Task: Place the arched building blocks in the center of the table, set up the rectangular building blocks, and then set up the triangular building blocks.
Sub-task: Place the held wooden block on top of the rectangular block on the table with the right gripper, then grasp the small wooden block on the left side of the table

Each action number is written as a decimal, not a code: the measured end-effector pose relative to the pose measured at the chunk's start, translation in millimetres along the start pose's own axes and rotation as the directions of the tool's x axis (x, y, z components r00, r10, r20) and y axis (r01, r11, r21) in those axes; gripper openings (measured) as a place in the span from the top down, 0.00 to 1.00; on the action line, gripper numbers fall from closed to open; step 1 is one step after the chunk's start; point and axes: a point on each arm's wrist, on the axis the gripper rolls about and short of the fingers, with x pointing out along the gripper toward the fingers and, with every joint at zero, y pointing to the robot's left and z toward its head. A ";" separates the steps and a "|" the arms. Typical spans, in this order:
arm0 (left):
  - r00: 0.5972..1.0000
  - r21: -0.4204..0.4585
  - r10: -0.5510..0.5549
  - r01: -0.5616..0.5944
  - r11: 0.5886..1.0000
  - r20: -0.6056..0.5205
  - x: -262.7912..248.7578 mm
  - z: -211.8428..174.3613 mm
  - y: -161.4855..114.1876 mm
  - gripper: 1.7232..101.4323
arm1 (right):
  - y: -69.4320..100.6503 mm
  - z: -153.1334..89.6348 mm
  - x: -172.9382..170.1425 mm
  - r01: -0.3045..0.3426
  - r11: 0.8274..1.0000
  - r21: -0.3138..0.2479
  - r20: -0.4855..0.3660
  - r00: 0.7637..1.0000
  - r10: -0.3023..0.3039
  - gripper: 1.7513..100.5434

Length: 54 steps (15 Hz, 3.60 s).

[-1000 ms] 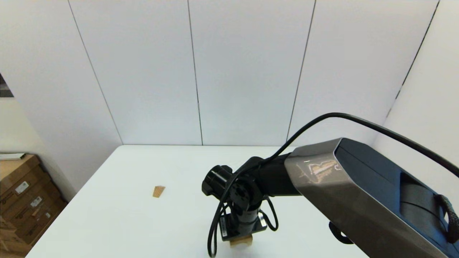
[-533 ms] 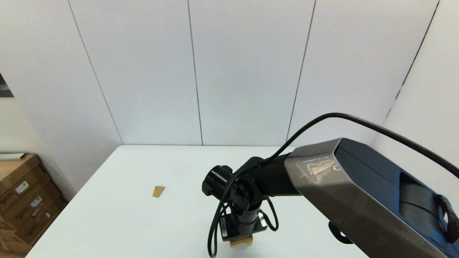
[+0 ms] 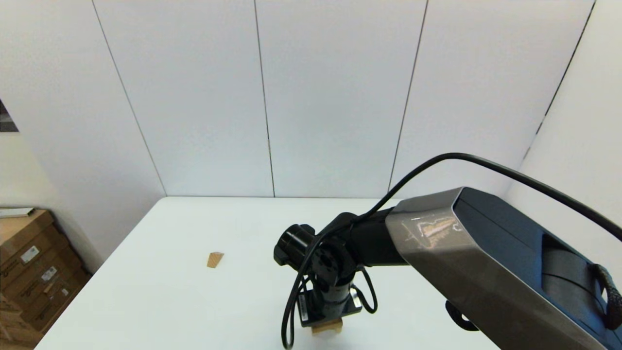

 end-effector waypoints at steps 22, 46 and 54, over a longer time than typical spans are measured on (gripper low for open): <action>1.000 0.000 -0.001 0.001 1.000 0.000 0.0 0.0 0.0 0.04 | 0.0 1.1 0.4 0.000 1.000 0.002 0.002 1.000 0.000 0.38; 1.000 0.000 0.000 0.000 1.000 0.000 0.0 0.0 0.0 0.04 | -192.4 -146.4 -317.5 -0.163 0.966 0.202 0.684 0.729 -0.020 0.04; 1.000 0.000 0.000 0.000 1.000 0.000 0.0 0.0 0.0 0.04 | -247.1 -321.0 -256.2 -0.096 0.855 0.509 0.707 0.613 -0.352 0.04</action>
